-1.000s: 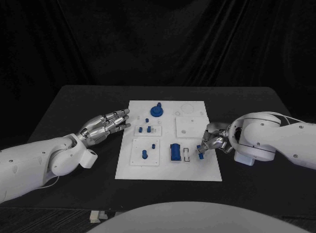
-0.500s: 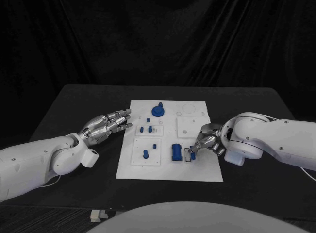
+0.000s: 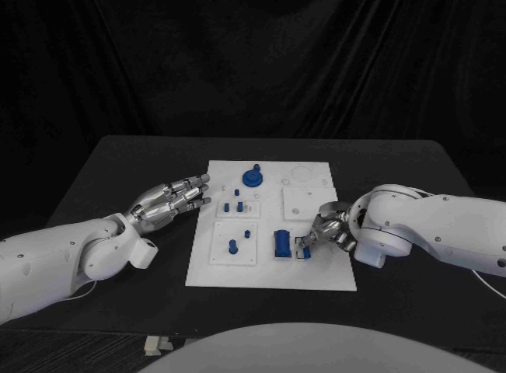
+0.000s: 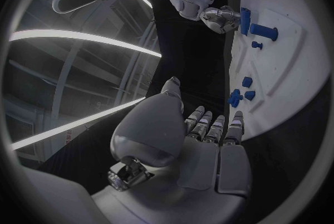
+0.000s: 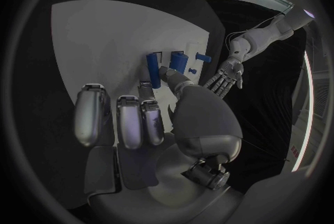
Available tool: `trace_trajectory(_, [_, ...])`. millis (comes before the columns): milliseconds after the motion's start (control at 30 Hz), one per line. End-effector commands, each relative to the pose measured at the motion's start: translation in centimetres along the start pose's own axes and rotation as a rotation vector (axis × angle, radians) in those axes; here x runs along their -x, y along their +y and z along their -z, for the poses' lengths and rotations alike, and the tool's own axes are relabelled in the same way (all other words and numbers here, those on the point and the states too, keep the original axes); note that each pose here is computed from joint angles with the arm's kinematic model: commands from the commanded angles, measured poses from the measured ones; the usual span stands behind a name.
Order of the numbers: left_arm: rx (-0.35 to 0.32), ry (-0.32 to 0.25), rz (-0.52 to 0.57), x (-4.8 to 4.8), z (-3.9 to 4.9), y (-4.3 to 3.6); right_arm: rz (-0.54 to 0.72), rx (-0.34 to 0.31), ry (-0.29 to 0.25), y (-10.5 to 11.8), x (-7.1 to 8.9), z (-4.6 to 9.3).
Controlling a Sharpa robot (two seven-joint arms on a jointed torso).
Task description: Assemble the parts on the task board
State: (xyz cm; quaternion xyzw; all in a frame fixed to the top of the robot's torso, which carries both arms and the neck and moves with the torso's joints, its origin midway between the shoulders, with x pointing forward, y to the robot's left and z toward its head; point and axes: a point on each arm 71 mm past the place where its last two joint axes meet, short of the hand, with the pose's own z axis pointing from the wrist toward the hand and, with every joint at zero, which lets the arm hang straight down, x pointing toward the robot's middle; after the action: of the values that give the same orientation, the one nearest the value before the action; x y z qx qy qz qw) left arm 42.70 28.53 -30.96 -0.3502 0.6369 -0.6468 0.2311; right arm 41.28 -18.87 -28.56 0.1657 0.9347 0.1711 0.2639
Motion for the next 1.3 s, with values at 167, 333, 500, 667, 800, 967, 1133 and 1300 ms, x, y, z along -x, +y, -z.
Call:
trace_trajectory(167, [-0.015,0.01,0.016,-0.17,-0.06,-0.06,-0.003,-0.001,-0.028,0.02,-0.07,-0.27])
trace_trajectory(333, [-0.015,0.01,0.016,-0.16,-0.06,-0.06,-0.003,0.002,-0.03,0.09,-0.13,-0.31])
trace_trajectory(500, [-0.014,0.012,0.018,-0.19,-0.09,-0.04,0.002,0.001,-0.023,0.12,-0.22,-0.34])
trace_trajectory(667, [-0.011,0.014,0.019,-0.21,-0.13,0.0,0.004,0.001,-0.019,0.13,-0.27,-0.32])
trace_trajectory(800, [-0.009,0.015,0.019,-0.18,-0.15,0.04,0.009,0.001,-0.012,0.12,-0.34,-0.3])
trace_trajectory(967, [-0.005,0.015,0.019,-0.15,-0.16,0.09,0.016,-0.003,-0.001,0.08,-0.4,-0.31])
trace_trajectory(1133, [-0.001,0.017,0.021,-0.15,-0.18,0.14,0.022,-0.006,0.006,0.06,-0.42,-0.35])
trace_trajectory(1300, [0.002,0.019,0.022,-0.17,-0.2,0.2,0.032,-0.008,0.013,0.04,-0.46,-0.37])
